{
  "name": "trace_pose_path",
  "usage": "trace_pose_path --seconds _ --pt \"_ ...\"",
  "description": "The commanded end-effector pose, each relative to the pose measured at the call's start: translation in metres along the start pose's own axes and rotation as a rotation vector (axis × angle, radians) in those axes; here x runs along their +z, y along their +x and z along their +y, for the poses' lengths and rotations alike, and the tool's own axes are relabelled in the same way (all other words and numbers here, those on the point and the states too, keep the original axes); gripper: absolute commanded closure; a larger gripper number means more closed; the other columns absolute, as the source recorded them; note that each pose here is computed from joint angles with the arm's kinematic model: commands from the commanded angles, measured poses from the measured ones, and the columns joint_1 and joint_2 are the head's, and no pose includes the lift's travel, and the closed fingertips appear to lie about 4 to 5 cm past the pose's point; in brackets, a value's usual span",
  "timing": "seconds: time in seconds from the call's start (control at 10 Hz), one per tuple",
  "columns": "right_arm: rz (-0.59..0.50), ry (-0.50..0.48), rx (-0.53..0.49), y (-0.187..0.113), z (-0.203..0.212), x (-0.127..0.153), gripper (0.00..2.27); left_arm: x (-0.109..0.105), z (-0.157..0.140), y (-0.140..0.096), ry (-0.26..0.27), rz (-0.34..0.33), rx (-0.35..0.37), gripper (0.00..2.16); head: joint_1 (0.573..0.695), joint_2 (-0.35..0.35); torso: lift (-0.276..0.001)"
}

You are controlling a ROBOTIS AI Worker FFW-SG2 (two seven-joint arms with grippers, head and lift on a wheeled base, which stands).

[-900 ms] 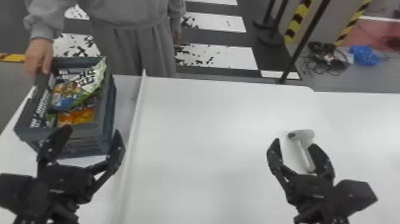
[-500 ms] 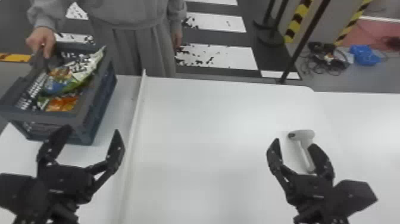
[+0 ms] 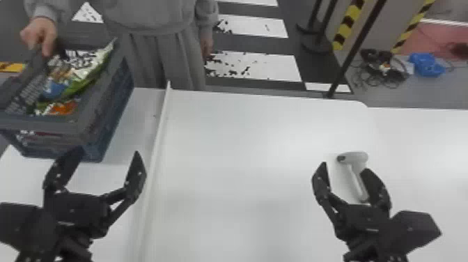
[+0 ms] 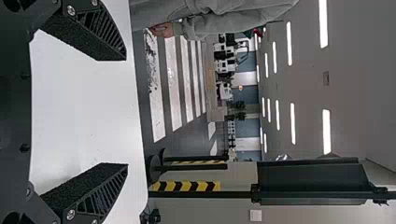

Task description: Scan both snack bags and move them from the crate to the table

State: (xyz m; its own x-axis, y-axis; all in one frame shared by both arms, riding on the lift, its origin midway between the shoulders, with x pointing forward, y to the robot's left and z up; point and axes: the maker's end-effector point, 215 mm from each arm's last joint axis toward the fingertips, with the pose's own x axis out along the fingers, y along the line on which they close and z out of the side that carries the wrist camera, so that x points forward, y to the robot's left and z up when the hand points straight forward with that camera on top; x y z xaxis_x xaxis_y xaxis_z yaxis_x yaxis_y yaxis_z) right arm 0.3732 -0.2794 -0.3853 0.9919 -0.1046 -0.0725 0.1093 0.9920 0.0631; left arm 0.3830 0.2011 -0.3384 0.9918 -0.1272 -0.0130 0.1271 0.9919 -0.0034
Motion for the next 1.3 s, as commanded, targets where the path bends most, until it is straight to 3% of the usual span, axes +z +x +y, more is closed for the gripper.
trace_pose_path --seconds 0.0,0.6,0.9,1.2 --pt "0.000 0.000 -0.001 0.000 0.000 0.000 0.12 0.001 0.000 0.000 0.000 -0.002 0.000 0.06 0.695 -0.118 -0.088" --pt "-0.003 0.000 0.000 0.001 0.000 0.001 0.12 0.003 0.005 0.003 0.010 -0.011 -0.002 0.06 0.695 -0.117 -0.088" --pt "-0.001 0.001 0.005 0.001 0.002 0.001 0.12 0.014 0.028 0.011 0.014 -0.029 -0.003 0.06 0.695 -0.103 -0.088" --pt "-0.007 -0.002 0.009 0.001 0.003 0.004 0.12 0.001 0.068 0.042 0.021 0.070 0.027 0.07 0.695 -0.051 -0.088"
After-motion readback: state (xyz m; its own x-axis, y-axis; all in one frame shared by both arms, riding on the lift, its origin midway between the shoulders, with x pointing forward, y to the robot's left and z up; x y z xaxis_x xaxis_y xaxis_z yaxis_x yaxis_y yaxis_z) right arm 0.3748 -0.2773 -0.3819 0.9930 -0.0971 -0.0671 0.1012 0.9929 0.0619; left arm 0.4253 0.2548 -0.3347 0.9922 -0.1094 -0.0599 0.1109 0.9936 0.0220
